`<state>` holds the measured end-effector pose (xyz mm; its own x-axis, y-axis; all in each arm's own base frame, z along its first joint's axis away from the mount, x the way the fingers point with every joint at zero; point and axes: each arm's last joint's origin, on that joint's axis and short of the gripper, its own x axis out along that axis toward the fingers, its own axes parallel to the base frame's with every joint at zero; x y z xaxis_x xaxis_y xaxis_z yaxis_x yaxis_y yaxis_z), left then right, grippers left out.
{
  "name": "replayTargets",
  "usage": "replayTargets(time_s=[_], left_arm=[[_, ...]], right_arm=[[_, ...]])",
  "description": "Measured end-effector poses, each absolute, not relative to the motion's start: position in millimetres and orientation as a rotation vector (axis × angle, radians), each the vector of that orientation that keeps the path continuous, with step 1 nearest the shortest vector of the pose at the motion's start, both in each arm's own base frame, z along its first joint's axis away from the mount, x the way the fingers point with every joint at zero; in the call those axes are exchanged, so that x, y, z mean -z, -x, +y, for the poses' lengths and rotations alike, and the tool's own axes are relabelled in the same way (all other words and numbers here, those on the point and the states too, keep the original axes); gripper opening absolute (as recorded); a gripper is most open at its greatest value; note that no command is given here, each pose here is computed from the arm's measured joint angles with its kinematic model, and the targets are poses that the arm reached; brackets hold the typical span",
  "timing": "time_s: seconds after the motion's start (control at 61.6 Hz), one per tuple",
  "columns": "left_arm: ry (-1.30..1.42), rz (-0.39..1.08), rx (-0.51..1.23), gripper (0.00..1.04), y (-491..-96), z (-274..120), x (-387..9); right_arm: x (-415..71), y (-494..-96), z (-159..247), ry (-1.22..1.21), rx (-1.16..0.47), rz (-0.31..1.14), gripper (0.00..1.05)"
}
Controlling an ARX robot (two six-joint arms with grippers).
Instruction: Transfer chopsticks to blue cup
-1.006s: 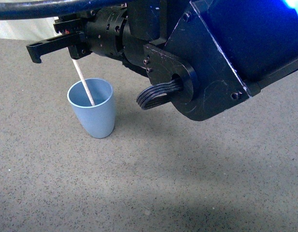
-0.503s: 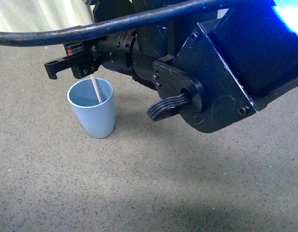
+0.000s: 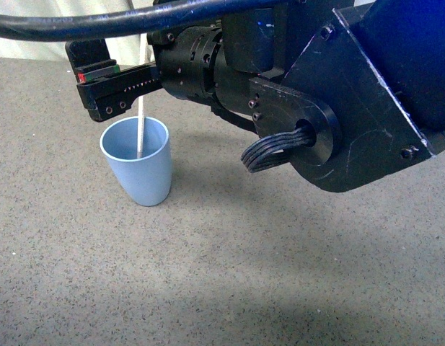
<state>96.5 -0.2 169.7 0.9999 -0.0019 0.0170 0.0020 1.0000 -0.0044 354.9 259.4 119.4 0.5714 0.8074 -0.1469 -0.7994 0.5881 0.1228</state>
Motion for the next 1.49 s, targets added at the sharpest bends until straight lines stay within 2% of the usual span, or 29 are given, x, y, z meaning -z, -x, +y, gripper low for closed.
replayTargets(time_s=[0.227,0.341,0.487,0.682,0.763,0.812,1.023,1.218,1.494], left_arm=[[0.004,-0.017,0.002,0.98,-97,0,-170],[0.004,-0.017,0.002,0.98,-97,0,-170],[0.004,-0.017,0.002,0.98,-97,0,-170],[0.004,-0.017,0.002,0.98,-97,0,-170],[0.004,-0.017,0.003,0.98,-97,0,-170],[0.004,-0.017,0.001,0.98,-97,0,-170],[0.004,-0.017,0.002,0.98,-97,0,-170],[0.004,-0.017,0.002,0.98,-97,0,-170],[0.004,-0.017,0.002,0.98,-97,0,-170]], right_arm=[[-124,-349,254,0.001,-0.91,0.153,0.95],[-125,-348,248,0.036,-0.838,0.133,0.95],[-120,-350,232,0.08,-0.677,0.123,0.95],[-112,-354,187,0.116,-0.407,0.147,0.95],[-114,-343,158,0.061,-0.107,0.054,0.81],[-120,-328,136,0.035,-0.027,0.022,0.7],[-139,-276,81,0.014,-0.006,0.0,0.33],[-143,-238,51,0.02,-0.01,0.016,0.0],[-151,-199,27,0.016,-0.003,0.028,0.01]])
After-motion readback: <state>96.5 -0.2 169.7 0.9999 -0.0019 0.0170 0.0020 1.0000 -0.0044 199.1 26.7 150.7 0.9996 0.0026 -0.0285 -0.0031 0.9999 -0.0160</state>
